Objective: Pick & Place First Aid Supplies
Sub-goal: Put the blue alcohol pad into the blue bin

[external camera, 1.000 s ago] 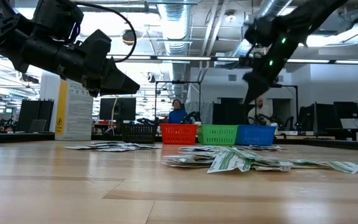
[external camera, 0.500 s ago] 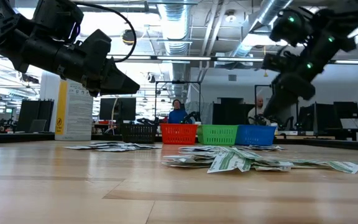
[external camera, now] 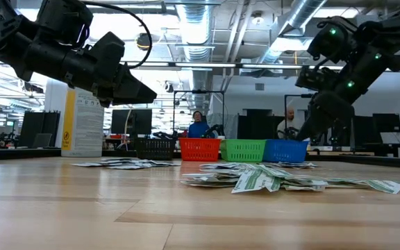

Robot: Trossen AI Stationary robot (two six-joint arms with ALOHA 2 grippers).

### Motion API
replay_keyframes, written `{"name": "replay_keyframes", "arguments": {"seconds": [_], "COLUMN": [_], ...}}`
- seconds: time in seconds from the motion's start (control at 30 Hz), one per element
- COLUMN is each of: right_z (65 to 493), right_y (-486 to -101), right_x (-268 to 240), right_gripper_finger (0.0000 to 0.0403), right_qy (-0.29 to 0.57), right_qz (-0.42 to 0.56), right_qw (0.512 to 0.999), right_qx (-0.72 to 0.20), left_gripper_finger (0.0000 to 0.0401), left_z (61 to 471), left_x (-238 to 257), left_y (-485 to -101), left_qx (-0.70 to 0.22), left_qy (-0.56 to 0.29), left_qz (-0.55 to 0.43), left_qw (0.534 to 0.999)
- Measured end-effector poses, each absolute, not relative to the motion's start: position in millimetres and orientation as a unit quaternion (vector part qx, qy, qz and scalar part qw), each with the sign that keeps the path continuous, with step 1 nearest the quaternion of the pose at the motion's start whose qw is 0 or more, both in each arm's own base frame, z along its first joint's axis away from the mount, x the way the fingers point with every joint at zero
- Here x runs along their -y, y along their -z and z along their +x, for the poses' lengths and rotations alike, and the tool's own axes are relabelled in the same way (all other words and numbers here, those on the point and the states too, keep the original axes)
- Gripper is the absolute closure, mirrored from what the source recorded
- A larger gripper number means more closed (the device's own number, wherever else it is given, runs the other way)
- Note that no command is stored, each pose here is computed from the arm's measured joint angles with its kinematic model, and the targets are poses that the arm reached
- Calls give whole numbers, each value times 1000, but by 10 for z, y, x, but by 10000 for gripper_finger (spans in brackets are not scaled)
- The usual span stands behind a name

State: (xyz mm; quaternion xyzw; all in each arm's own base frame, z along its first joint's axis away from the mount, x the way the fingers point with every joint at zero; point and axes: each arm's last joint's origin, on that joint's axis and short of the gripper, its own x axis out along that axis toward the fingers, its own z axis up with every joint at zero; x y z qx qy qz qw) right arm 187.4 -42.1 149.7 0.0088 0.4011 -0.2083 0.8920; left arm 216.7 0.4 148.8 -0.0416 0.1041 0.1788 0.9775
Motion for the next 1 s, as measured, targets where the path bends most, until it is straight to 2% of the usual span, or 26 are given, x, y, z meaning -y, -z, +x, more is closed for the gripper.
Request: {"name": "replay_keyframes", "arguments": {"seconds": [0.6,1.0], "right_z": [1969,1927], "right_y": [-1233,-1207], "right_x": [495,505], "right_gripper_finger": [324,278], "right_qy": [212,202], "right_qz": [13,8], "right_qw": [868,858], "right_qx": [-448,-472], "left_gripper_finger": [268,267], "left_z": [2168,2168], "left_x": [-4,-4], "left_y": [-1494,-1494], "left_qx": [-101,-101], "left_qy": [-179,-179], "left_qz": [-42,-42], "left_qw": [978,978]}}
